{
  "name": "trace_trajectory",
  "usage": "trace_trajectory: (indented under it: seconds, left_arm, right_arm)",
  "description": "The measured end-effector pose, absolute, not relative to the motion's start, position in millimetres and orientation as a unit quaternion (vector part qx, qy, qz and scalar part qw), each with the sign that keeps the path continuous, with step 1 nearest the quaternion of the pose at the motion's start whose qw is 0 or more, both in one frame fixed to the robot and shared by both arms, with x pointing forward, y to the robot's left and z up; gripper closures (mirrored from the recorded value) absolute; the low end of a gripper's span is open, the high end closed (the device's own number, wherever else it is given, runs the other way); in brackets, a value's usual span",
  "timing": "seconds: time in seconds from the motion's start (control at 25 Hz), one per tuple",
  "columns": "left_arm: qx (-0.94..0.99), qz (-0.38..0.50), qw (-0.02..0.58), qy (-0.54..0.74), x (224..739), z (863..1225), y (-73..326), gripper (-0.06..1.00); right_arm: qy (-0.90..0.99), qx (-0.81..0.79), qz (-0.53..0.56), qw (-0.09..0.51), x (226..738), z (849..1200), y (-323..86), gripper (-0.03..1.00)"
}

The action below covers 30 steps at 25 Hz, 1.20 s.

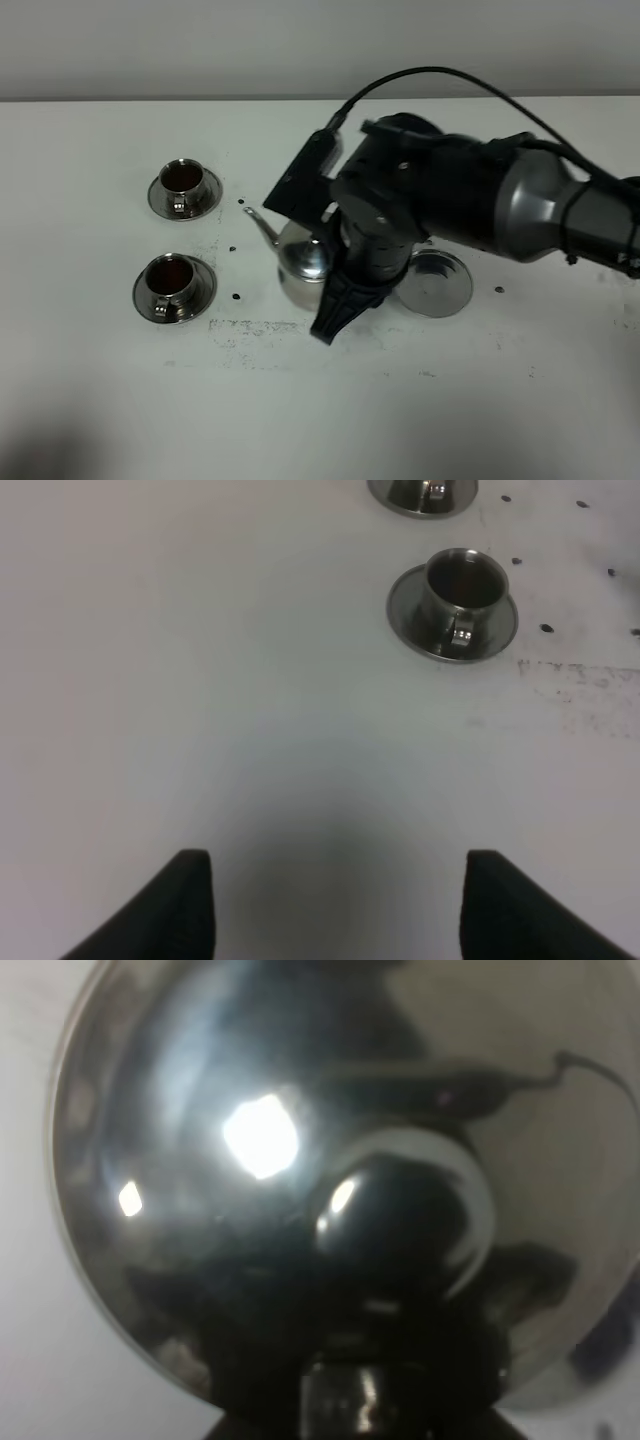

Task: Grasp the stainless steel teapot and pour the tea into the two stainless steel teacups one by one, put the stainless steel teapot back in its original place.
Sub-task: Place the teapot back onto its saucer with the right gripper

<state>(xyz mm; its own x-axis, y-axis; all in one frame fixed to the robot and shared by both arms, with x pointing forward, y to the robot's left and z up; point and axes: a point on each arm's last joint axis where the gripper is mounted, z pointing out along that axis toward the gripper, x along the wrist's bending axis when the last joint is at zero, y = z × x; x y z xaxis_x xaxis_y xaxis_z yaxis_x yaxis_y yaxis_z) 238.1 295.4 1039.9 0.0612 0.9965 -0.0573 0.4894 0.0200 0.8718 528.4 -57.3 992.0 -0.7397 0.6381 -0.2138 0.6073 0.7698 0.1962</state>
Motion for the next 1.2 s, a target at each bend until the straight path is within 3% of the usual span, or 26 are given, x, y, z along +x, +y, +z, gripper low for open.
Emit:
trace_trajectory:
  seconds: [0.44,1.2]
  left_arm:
    - [0.618,0.329,0.386,0.601,238.1,1039.9,295.4,0.42]
    - [0.618,0.329,0.386,0.601,238.1,1039.9,295.4,0.42]
  right_arm:
    - [0.874,0.467,0.040,0.128,561.9,956.0,-151.4,0.79]
    - [0.861,0.492,0.058,0.112,553.6,937.1,-164.7,0.79]
